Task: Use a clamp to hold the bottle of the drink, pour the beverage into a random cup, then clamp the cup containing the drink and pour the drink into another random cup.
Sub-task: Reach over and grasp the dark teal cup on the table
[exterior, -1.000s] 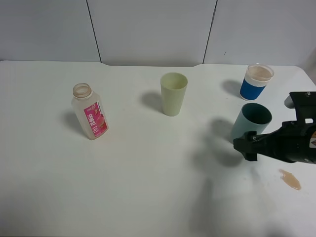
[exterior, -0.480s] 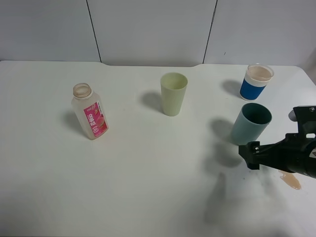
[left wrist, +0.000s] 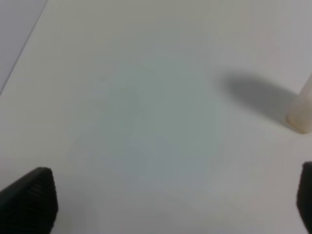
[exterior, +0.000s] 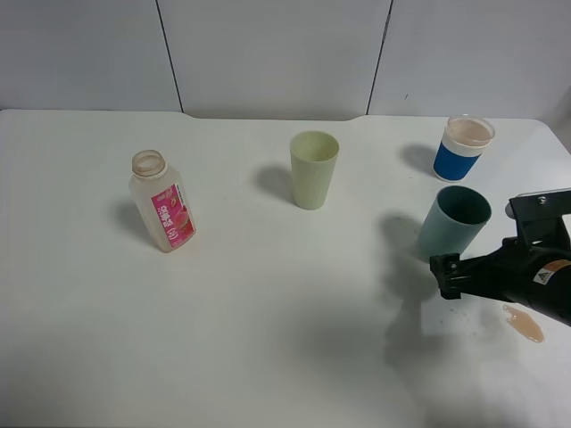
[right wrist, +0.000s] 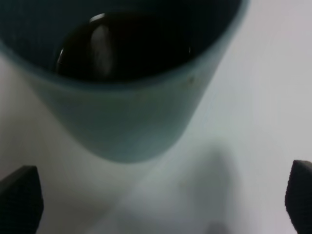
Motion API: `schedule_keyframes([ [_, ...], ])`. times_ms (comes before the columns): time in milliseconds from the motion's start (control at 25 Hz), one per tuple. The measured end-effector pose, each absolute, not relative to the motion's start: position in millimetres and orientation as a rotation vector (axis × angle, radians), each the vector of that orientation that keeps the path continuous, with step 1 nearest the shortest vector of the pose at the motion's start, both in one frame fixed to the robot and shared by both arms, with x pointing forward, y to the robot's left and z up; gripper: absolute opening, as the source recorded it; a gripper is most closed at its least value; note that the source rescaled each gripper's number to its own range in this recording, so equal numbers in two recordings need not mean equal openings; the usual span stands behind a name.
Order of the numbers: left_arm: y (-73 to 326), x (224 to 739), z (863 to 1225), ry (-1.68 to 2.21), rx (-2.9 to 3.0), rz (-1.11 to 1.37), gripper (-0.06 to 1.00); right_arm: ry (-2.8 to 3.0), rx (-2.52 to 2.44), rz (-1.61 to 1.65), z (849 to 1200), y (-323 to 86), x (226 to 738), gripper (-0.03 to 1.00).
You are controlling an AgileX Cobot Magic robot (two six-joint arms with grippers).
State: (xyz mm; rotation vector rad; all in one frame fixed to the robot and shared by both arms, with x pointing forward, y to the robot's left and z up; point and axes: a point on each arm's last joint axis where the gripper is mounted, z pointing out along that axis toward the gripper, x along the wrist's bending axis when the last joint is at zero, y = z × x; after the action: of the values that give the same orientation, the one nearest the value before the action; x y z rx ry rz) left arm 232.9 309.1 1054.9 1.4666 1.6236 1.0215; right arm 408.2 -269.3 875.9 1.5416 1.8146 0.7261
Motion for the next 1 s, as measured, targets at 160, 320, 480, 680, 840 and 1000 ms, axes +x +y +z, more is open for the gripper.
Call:
schedule_keyframes([
  [160, 309.1, 232.9, 1054.9, 1.623, 1.468, 1.022, 1.00, 1.771, 1.483, 0.751, 873.0, -269.5, 414.2, 1.00],
  [320, 309.1, 232.9, 1054.9, 1.623, 1.468, 1.022, 1.00, 1.736, 1.418, 0.793, 871.8, -268.1, 419.3, 1.00],
  [480, 309.1, 232.9, 1054.9, 1.623, 1.468, 1.022, 1.00, 1.698, 1.359, 0.834, 869.8, -266.8, 423.7, 1.00],
  [680, 309.1, 232.9, 1054.9, 1.623, 1.468, 1.022, 1.00, 1.730, 1.347, 0.841, 857.2, -260.0, 439.2, 1.00],
  [840, 309.1, 232.9, 1054.9, 1.623, 1.468, 1.022, 1.00, 1.748, 1.320, 0.868, 850.6, -253.0, 454.1, 1.00],
  [1000, 309.1, 232.9, 1054.9, 1.623, 1.468, 1.022, 1.00, 1.757, 1.303, 0.883, 846.1, -249.7, 460.6, 1.00],
])
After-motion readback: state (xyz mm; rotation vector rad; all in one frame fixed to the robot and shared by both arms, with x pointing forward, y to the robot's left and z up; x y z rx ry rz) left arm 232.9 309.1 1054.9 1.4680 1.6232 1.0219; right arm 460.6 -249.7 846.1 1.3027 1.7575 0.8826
